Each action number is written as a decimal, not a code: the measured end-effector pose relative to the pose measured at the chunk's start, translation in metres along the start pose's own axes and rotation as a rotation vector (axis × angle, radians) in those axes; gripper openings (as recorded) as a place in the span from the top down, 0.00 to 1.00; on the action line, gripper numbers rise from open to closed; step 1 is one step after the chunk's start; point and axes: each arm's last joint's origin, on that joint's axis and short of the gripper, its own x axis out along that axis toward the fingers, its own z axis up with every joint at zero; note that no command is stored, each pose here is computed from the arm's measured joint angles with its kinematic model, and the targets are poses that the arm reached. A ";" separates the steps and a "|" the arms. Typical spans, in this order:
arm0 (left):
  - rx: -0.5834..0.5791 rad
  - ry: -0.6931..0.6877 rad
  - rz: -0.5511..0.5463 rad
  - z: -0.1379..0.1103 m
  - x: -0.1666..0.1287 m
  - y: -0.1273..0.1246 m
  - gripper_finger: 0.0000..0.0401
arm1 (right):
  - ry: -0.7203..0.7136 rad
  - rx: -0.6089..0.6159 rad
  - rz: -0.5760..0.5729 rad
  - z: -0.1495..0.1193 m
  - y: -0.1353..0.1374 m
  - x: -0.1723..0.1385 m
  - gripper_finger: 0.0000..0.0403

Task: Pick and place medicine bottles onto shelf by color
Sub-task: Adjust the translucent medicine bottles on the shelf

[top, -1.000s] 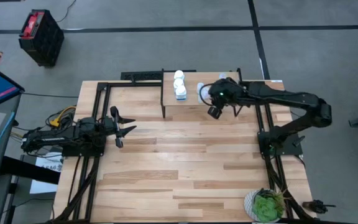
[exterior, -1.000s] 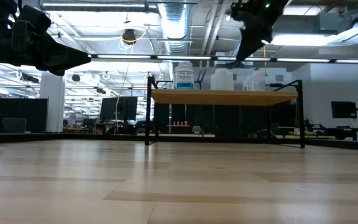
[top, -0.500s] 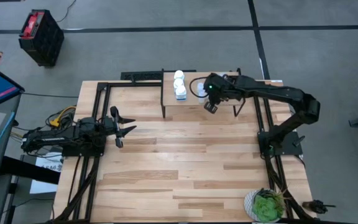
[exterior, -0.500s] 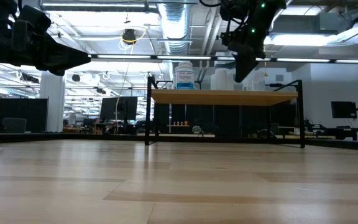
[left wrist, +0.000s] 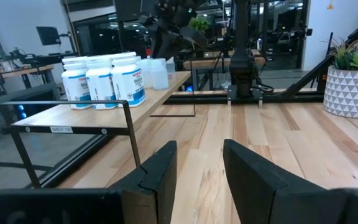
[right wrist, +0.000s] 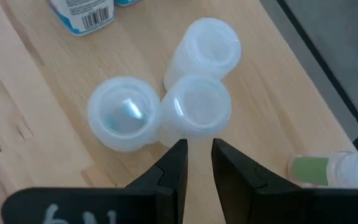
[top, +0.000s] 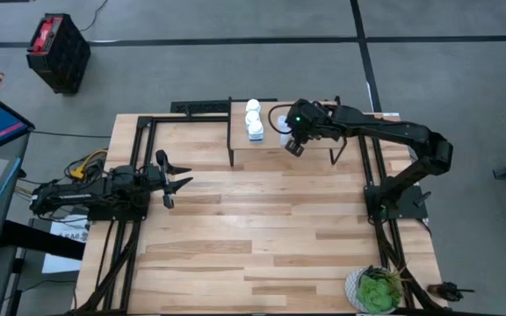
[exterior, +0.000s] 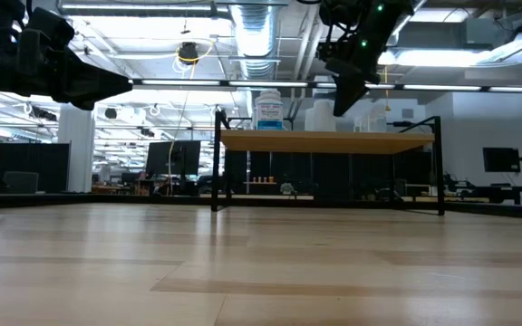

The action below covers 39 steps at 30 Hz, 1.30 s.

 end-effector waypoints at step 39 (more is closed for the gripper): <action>0.000 0.000 0.000 0.000 0.000 0.000 0.70 | -0.150 0.049 -0.041 0.034 -0.020 -0.039 0.76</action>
